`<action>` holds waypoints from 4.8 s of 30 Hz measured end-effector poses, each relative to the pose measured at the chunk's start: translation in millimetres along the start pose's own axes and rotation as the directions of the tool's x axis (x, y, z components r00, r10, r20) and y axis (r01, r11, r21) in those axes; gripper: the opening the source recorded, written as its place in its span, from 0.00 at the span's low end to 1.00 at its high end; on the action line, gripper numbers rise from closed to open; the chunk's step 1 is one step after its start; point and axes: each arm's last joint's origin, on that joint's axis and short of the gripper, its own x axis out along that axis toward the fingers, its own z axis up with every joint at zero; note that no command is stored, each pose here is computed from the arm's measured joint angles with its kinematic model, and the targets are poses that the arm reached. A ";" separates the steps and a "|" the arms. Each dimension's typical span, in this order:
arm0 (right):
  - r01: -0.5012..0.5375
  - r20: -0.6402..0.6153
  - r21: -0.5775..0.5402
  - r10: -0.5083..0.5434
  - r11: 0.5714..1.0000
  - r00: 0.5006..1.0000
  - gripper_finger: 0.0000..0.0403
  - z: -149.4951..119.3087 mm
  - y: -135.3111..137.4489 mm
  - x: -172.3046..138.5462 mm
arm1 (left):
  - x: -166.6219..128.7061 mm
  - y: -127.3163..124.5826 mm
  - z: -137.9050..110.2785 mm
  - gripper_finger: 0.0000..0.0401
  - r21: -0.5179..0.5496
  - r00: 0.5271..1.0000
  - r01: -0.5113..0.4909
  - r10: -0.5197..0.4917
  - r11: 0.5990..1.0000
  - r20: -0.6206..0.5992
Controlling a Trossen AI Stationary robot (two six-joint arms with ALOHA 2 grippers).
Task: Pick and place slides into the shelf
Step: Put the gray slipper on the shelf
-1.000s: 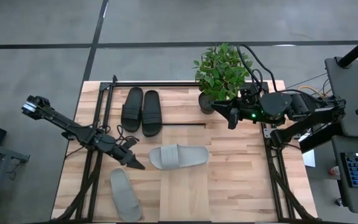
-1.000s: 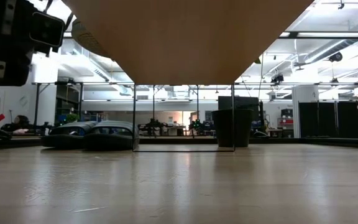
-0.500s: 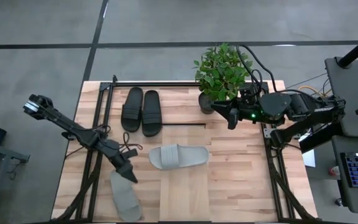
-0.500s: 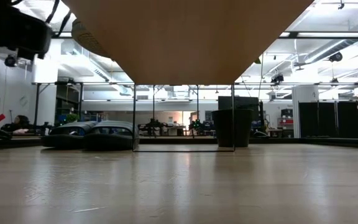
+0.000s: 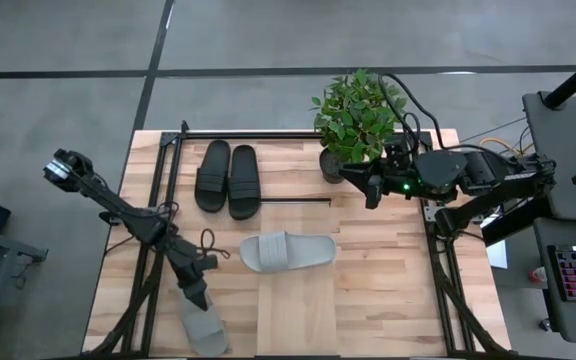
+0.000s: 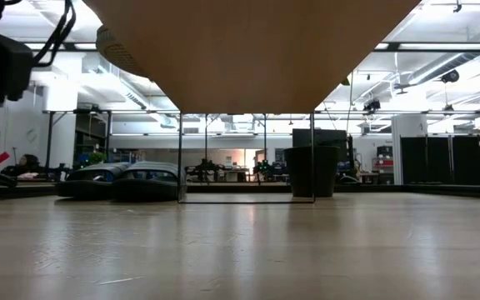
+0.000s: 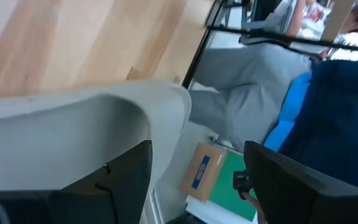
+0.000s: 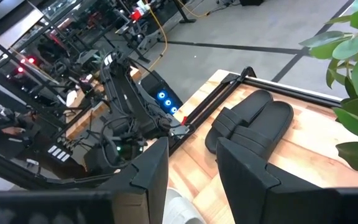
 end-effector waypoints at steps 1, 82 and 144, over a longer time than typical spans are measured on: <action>0.000 0.000 0.000 0.000 1.000 1.000 0.32 0.0 0.0 0.0 | 0.8 0.1 -1.1 0.59 0.002 1.000 -0.002 0.002 1.000 -0.007; -0.019 -0.020 -0.027 0.018 0.999 1.000 0.32 -0.7 0.5 0.1 | 58.8 1.0 4.1 0.00 -0.018 0.995 0.023 -0.025 1.000 -0.095; 0.069 -0.222 0.190 -0.025 0.979 0.975 0.32 -12.8 -30.0 32.6 | -73.0 -195.7 7.8 0.00 0.465 0.928 -0.363 0.360 0.808 0.100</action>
